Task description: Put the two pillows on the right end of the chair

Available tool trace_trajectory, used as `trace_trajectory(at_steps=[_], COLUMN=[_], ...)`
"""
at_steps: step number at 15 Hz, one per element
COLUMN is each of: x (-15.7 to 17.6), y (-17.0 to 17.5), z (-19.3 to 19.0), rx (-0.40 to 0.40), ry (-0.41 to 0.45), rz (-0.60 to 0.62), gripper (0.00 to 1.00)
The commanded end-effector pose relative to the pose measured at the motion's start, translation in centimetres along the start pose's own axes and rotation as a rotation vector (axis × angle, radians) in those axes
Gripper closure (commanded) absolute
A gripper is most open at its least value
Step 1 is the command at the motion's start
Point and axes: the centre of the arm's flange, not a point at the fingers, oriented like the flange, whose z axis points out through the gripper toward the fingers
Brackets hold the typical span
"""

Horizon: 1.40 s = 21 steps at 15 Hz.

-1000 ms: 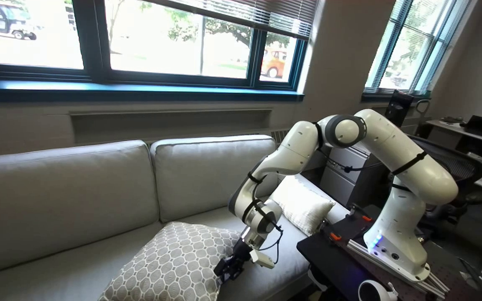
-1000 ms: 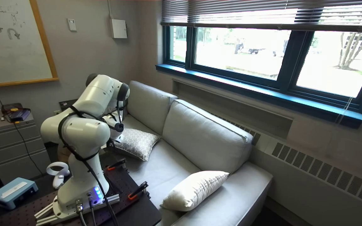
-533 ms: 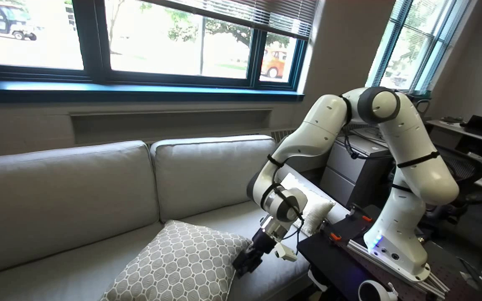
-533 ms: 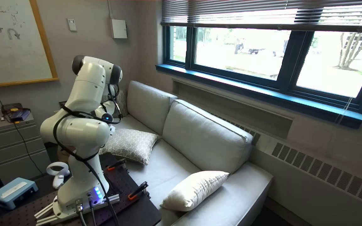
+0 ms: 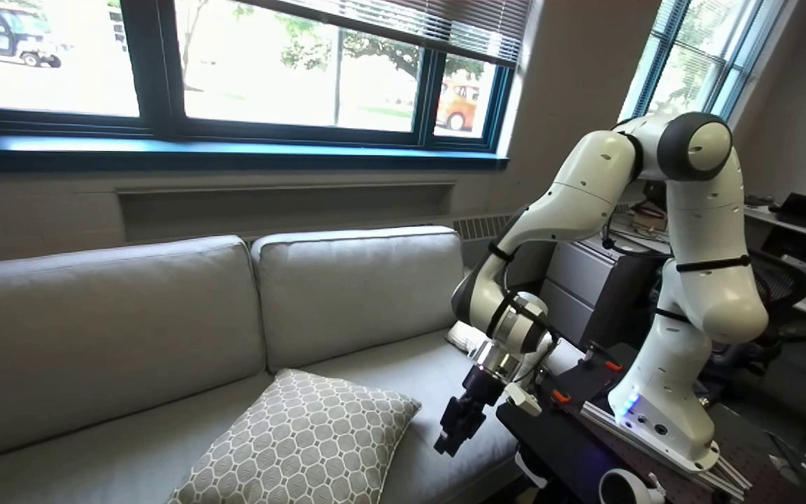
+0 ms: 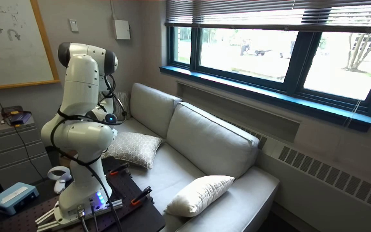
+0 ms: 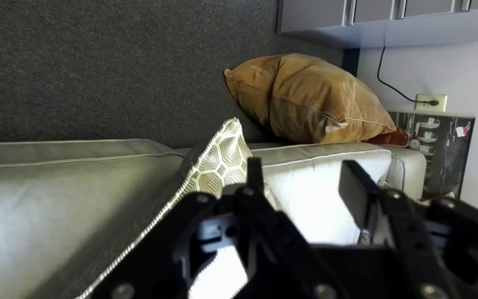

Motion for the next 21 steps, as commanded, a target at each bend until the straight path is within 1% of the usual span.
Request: trace_trajectory(at_steps=[1, 3, 4, 6, 8, 13, 15, 21], x=[2.3, 3.7, 4.5, 5.8, 7.0, 9.8, 10.4, 12.4], y=[-0.7, -1.2, -1.6, -2.4, -3.5, -5.2, -5.4, -5.5], z=[-1.5, -1.3, -1.0, -0.3, 0.7, 3.6, 4.7, 7.3], rx=[-0.022, -0.041, -0.054, -0.074, -0.091, -0.132, -0.133, -0.155], ry=[-0.001, 0.012, 0.013, 0.002, -0.029, -0.189, -0.251, -0.358], rz=[0.005, -0.008, -0.016, -0.034, -0.066, -0.166, -0.206, -0.277], gripper=[0.16, 0.01, 0.00, 0.00, 0.00, 0.00, 0.00, 0.00])
